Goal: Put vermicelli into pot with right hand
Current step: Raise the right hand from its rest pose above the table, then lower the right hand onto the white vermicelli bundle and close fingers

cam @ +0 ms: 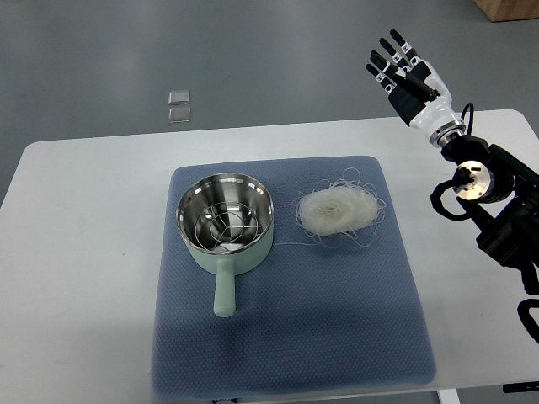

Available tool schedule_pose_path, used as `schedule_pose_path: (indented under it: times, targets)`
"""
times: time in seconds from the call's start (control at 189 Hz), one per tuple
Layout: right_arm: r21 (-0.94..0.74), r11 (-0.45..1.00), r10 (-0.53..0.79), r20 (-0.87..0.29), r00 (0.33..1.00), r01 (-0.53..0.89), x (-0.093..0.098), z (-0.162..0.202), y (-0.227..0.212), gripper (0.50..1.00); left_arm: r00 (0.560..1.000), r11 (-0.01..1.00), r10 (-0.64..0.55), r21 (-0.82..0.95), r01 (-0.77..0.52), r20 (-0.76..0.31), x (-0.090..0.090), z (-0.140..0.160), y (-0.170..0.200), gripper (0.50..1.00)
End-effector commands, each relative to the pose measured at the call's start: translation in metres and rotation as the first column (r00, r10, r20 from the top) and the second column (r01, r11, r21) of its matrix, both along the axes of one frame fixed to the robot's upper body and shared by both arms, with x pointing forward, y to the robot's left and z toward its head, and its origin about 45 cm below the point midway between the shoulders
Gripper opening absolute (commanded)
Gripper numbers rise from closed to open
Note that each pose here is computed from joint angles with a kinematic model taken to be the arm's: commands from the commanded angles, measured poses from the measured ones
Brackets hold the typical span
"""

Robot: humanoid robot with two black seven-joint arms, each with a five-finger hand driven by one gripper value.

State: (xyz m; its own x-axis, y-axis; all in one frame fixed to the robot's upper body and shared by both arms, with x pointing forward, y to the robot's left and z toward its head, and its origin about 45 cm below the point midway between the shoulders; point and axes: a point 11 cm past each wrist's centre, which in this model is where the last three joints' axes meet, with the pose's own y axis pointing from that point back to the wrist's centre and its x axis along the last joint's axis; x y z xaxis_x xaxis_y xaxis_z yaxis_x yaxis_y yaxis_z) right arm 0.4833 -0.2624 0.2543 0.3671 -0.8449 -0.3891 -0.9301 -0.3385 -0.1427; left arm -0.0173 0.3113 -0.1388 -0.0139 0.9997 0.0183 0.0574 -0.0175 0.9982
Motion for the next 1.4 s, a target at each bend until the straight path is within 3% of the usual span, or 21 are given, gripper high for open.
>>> schedule_pose_path:
  times: [0.0,0.1,0.264,0.412,0.444,0.539,0.602,0.787,0.988,1.395]
  targets:
    - [-0.267,0.959,0.122,0.070,0.990,-0.099,0.006,0.028,0.011,0.987,1.000,1.000,0.001,-0.002,-0.001,0.000,0.000,0.000,-0.001,1.000]
    - [-0.556,0.812,0.274,0.089,0.958,-0.180,0.011,0.051,0.028,0.987,1.000,1.000,-0.001,-0.002,0.001,0.000,0.000,0.000,-0.001,1.000]
    - [-0.900,0.367,0.511,-0.015,0.860,-0.234,0.012,0.075,0.071,0.987,1.000,1.000,-0.002,0.000,0.002,0.006,0.004,0.000,0.000,1.000]
    - [-0.976,0.048,0.602,-0.143,0.786,-0.214,0.009,0.095,0.097,0.987,1.000,1.000,-0.001,0.000,0.001,0.008,0.005,0.000,0.000,1.000]
    - [-0.973,-0.062,0.613,-0.214,0.761,-0.223,0.005,0.097,0.101,0.987,1.000,1.000,-0.001,0.000,0.001,0.008,0.005,0.000,0.000,1.000]
    - [-0.921,-0.306,0.577,-0.382,0.722,-0.242,-0.002,0.097,0.112,0.987,1.000,1.000,-0.001,0.000,0.001,0.008,0.005,0.000,0.000,1.000]
    - [-0.871,-0.427,0.510,-0.455,0.730,-0.245,-0.003,0.094,0.112,0.987,1.000,1.000,-0.001,0.000,0.001,0.008,0.005,0.000,0.000,1.000]
    - [-0.811,-0.517,0.400,-0.510,0.762,-0.272,-0.006,0.086,0.112,0.987,1.000,1.000,-0.001,0.000,0.001,0.008,0.005,0.000,0.000,1.000]
    - [-0.829,-0.391,0.415,-0.547,0.727,-0.400,-0.018,0.061,0.115,0.987,1.000,1.000,0.000,0.000,0.000,0.008,0.005,0.000,0.000,1.000]
    - [-0.812,-0.354,0.386,-0.578,0.719,-0.464,-0.033,-0.010,0.102,0.985,1.000,1.000,0.002,0.001,-0.002,0.008,0.005,0.000,0.000,1.000]
